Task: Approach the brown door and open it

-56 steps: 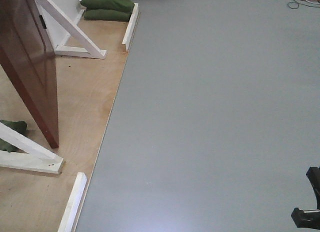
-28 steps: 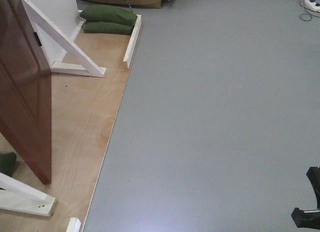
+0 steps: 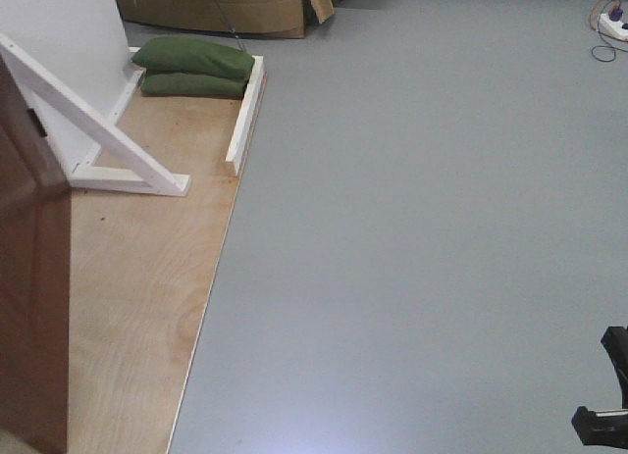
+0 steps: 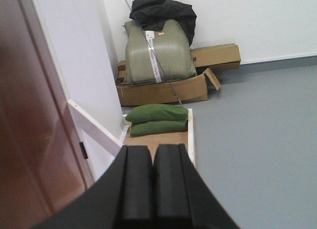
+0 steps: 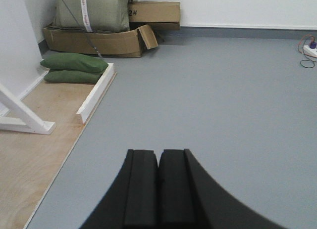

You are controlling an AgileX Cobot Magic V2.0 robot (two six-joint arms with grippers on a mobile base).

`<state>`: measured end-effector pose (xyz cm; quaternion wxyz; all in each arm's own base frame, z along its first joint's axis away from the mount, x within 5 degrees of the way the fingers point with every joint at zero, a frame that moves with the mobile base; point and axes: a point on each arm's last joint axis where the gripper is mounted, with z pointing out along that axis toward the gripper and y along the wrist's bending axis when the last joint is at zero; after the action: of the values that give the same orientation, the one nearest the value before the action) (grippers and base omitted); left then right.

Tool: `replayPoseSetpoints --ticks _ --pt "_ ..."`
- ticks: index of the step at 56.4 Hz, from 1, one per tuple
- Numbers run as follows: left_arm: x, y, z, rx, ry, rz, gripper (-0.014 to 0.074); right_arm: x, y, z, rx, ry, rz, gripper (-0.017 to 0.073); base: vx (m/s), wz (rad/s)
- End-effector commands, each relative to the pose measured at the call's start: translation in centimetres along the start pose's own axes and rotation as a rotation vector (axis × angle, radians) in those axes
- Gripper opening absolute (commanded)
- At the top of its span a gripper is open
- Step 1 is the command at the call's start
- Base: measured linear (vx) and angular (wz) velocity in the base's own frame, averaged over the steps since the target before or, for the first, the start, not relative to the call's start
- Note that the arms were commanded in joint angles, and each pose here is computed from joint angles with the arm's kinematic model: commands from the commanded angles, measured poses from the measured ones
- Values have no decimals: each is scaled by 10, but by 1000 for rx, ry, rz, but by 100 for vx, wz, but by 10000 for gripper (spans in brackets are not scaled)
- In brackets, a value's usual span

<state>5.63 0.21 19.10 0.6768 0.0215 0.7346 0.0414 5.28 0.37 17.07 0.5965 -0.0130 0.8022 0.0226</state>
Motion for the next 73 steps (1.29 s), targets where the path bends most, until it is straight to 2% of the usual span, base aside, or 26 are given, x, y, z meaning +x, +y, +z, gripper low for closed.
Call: replayPoseSetpoints --ticks 1,31,73 --pt "-13 1 -2 -3 -98 -15 -6 -6 -1 0 6 -75 -9 0 38 -11" --pt "-13 1 -2 -3 -98 -15 -6 -6 -1 0 6 -75 -9 0 28 -12" --pt "-13 1 -2 -3 -98 -15 -6 -6 -1 0 6 -75 -9 0 2 1"
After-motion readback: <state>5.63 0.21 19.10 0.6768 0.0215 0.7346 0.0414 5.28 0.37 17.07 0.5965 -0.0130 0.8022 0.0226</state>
